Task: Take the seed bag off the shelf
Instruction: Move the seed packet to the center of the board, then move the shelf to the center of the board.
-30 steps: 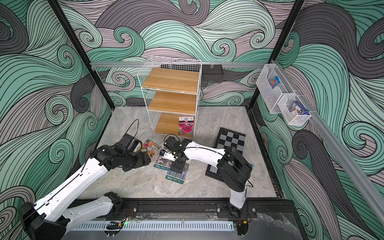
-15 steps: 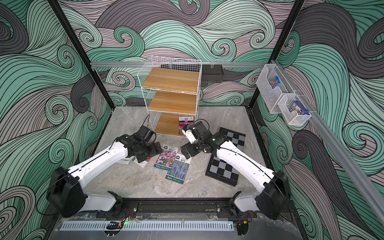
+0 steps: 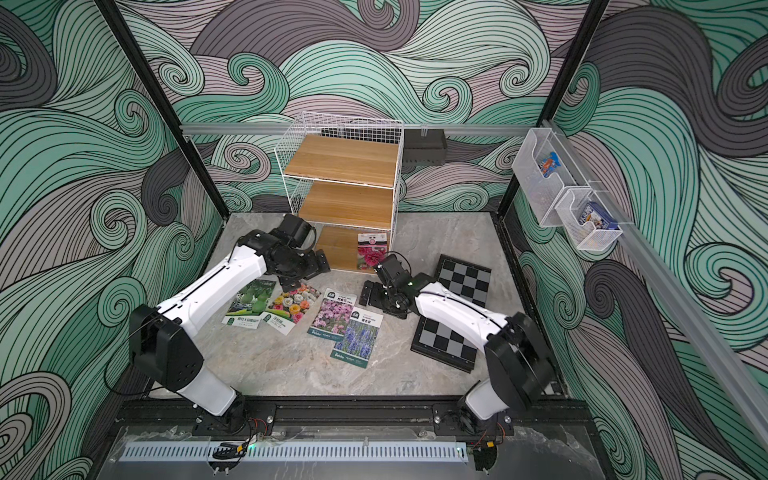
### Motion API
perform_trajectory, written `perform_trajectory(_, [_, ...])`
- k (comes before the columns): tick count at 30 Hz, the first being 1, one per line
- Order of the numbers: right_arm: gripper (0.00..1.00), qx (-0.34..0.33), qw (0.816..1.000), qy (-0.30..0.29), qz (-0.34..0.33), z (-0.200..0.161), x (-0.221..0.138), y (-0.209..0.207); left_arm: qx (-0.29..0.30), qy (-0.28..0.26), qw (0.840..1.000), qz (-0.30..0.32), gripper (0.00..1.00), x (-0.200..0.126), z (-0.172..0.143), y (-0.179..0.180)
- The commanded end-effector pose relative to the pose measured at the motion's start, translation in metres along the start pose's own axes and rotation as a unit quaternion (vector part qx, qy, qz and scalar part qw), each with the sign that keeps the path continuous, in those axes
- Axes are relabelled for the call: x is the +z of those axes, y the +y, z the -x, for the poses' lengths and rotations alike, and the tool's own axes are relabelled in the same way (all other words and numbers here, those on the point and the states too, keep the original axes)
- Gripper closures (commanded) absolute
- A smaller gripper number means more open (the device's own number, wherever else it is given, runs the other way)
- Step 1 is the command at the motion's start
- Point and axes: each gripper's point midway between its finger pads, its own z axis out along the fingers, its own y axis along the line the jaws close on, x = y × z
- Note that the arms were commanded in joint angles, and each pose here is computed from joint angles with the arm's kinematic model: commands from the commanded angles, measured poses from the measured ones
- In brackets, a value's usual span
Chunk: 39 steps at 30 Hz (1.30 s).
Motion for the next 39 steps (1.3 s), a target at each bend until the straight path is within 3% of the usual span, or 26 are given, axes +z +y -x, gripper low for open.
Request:
perform_trajectory(1, [0.01, 0.035, 0.995, -0.046, 0.078, 0.041, 0.013, 0.053, 0.026, -0.008, 0.999, 0.044, 0.01, -0.046, -0.017, 0.044])
perform_trajectory(5, [0.04, 0.058, 0.991, -0.049, 0.109, 0.058, 0.039, 0.077, 0.027, -0.059, 0.998, 0.019, 0.02, -0.077, -0.025, 0.065])
perform_trajectory(9, [0.05, 0.089, 0.989, -0.070, 0.098, 0.077, 0.053, 0.067, 0.031, -0.054, 0.998, 0.026, 0.01, -0.086, -0.037, 0.083])
perform_trajectory(29, [0.01, 0.097, 0.986, -0.112, 0.076, 0.173, 0.032, -0.017, 0.040, -0.027, 0.999, 0.016, 0.01, -0.072, -0.058, 0.095])
perform_trajectory(39, [0.01, 0.092, 0.986, -0.087, 0.104, 0.147, 0.022, 0.015, 0.045, -0.016, 0.999, 0.012, 0.02, -0.065, -0.060, 0.093])
